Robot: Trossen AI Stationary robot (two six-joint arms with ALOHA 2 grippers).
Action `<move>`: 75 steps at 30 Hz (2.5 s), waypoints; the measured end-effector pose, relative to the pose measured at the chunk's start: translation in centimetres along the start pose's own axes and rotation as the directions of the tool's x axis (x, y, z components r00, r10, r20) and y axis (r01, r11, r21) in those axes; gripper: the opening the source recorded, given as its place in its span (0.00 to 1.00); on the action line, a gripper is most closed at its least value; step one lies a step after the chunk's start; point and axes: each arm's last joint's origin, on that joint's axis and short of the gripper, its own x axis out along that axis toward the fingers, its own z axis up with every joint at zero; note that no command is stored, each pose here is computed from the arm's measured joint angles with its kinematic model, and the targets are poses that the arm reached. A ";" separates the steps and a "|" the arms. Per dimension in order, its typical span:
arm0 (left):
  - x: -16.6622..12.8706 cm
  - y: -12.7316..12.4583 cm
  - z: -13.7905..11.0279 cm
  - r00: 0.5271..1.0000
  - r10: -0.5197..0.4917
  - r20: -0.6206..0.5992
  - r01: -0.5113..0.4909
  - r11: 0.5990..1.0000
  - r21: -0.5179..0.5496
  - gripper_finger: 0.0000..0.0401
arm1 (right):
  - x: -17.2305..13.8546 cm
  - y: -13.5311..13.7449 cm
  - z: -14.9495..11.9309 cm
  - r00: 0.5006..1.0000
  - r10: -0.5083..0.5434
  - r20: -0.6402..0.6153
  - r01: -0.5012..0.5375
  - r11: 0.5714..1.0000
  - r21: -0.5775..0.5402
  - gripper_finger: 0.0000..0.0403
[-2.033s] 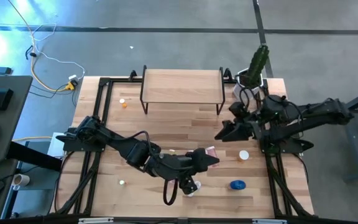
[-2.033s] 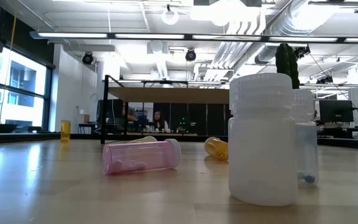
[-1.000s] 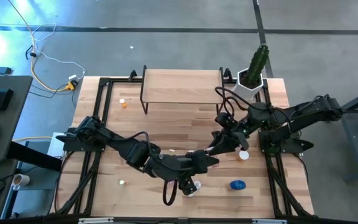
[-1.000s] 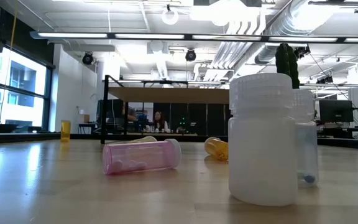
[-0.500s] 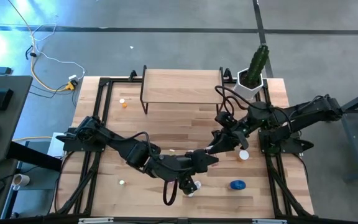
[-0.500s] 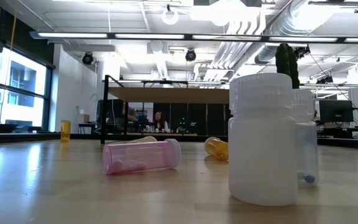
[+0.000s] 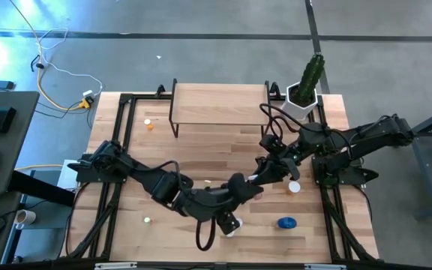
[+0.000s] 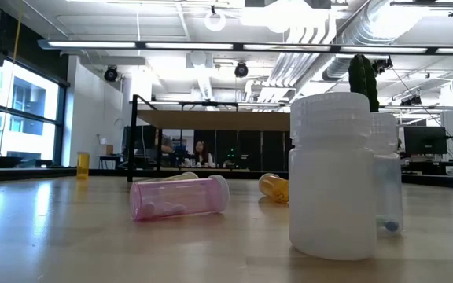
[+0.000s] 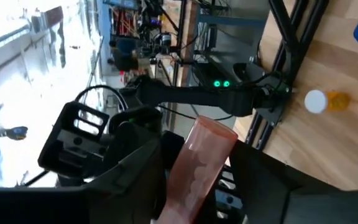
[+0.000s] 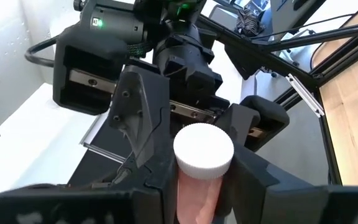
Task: Pick and place medicine bottles onto shelf by color
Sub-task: Put the left pink medicine bottle on the shelf
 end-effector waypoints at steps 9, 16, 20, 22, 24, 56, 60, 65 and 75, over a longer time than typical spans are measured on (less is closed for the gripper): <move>-0.8 -0.1 0.7 0.998 0.022 -0.054 -0.030 0.988 -0.154 0.49 | -0.7 -0.5 1.3 0.998 -0.025 0.056 0.026 1.000 -0.006 0.25; -0.8 -0.3 0.5 0.993 0.024 -0.116 -0.051 0.971 -0.232 0.49 | -1.2 -0.9 2.3 0.995 -0.034 0.098 0.035 0.999 -0.010 0.24; -0.7 -0.3 0.2 0.988 0.029 -0.149 -0.081 0.930 -0.358 0.49 | -1.6 -1.3 3.1 0.991 -0.049 0.127 0.053 0.998 -0.035 0.24; -0.6 -0.2 0.1 0.988 0.029 -0.153 -0.094 0.895 -0.436 0.49 | -2.0 -1.5 3.6 0.989 -0.056 0.140 0.064 0.996 -0.054 0.24; -0.5 -0.2 0.0 0.987 0.029 -0.156 -0.107 0.847 -0.521 0.49 | -2.3 -1.7 4.1 0.987 -0.061 0.150 0.074 0.994 -0.080 0.24; -3.4 2.5 -10.5 0.890 -0.180 -0.419 -0.399 0.136 -0.907 0.49 | -10.4 -5.8 11.3 0.872 -0.267 0.410 0.474 0.669 -0.572 0.25; -4.3 2.0 -12.8 0.817 -0.255 -0.518 -0.492 0.162 -0.855 0.49 | -11.1 -6.3 11.8 0.810 -0.321 0.491 0.579 0.570 -0.583 0.25; -4.3 1.5 -15.8 0.721 -0.331 -0.609 -0.572 0.211 -0.792 0.49 | -11.7 -7.2 12.4 0.718 -0.394 0.574 0.696 0.435 -0.571 0.25; -1.3 0.8 -22.1 0.633 -0.485 -0.604 -0.527 0.301 -0.795 0.48 | -12.0 -10.9 14.1 0.507 -0.533 0.678 0.856 0.217 -0.470 0.25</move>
